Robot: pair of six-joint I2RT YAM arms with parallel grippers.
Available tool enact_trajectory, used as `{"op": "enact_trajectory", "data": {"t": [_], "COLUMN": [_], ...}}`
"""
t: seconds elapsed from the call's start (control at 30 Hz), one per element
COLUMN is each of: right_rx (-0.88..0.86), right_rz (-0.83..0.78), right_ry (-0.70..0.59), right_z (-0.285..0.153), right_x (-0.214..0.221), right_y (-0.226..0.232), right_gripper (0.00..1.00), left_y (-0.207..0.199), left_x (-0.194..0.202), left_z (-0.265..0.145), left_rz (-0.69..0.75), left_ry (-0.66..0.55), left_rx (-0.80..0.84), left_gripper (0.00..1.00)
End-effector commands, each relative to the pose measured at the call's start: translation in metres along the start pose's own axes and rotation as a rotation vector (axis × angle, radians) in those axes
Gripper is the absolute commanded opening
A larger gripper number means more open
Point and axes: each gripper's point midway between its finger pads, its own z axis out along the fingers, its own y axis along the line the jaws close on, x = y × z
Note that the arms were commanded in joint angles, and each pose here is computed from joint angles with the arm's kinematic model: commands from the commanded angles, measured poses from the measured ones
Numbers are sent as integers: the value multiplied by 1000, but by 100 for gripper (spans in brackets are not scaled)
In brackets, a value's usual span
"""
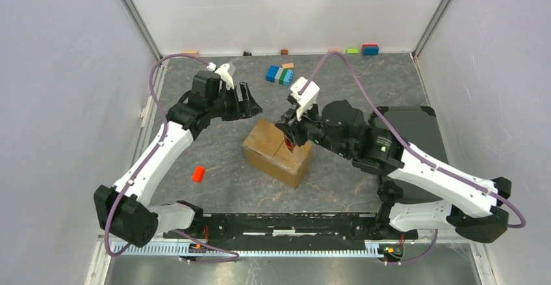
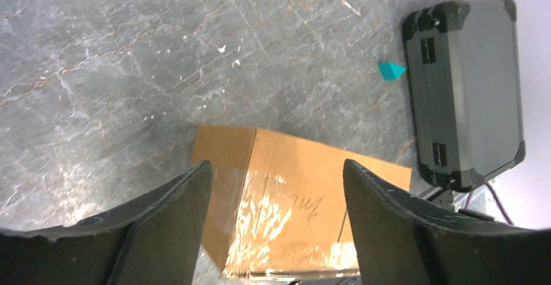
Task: Unpack the express box
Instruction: Adjust the express box at the center of the board, then cut the express box at the center of the board.
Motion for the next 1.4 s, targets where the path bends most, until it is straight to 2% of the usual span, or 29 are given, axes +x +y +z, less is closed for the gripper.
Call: {"op": "enact_trajectory", "data": {"t": [0.0, 0.07, 0.27, 0.4, 0.63, 0.8, 0.97, 1.17, 1.37], "right_rx": [-48, -51, -84, -107, -127, -134, -129, -130, -140], "right_rz": [-42, -47, 2, 57, 142, 181, 207, 229, 224], "right_ry": [-77, -84, -133, -187, -297, -364, -410, -448, -471], "right_z": [16, 23, 41, 46, 45, 39, 36, 41, 48], "right_x": [-37, -40, -40, -32, -18, -10, -9, -6, -5], "right_y": [10, 10, 4, 0, -3, -4, -6, -5, 1], "right_gripper": [0, 0, 0, 0, 0, 0, 0, 0, 0], "left_y": [16, 16, 27, 14, -20, -37, -11, 6, -1], "left_x": [26, 31, 43, 49, 55, 52, 40, 43, 52], "left_z": [-8, -6, 11, 22, 36, 38, 27, 8, 4], "left_rz": [49, 50, 64, 46, -11, -35, -11, -25, -43], "left_ry": [85, 109, 163, 188, 209, 201, 159, 159, 195], "left_rx": [-45, -36, -50, 25, 146, 194, 46, 20, 100], "left_gripper": [76, 71, 65, 55, 48, 50, 60, 61, 60]}}
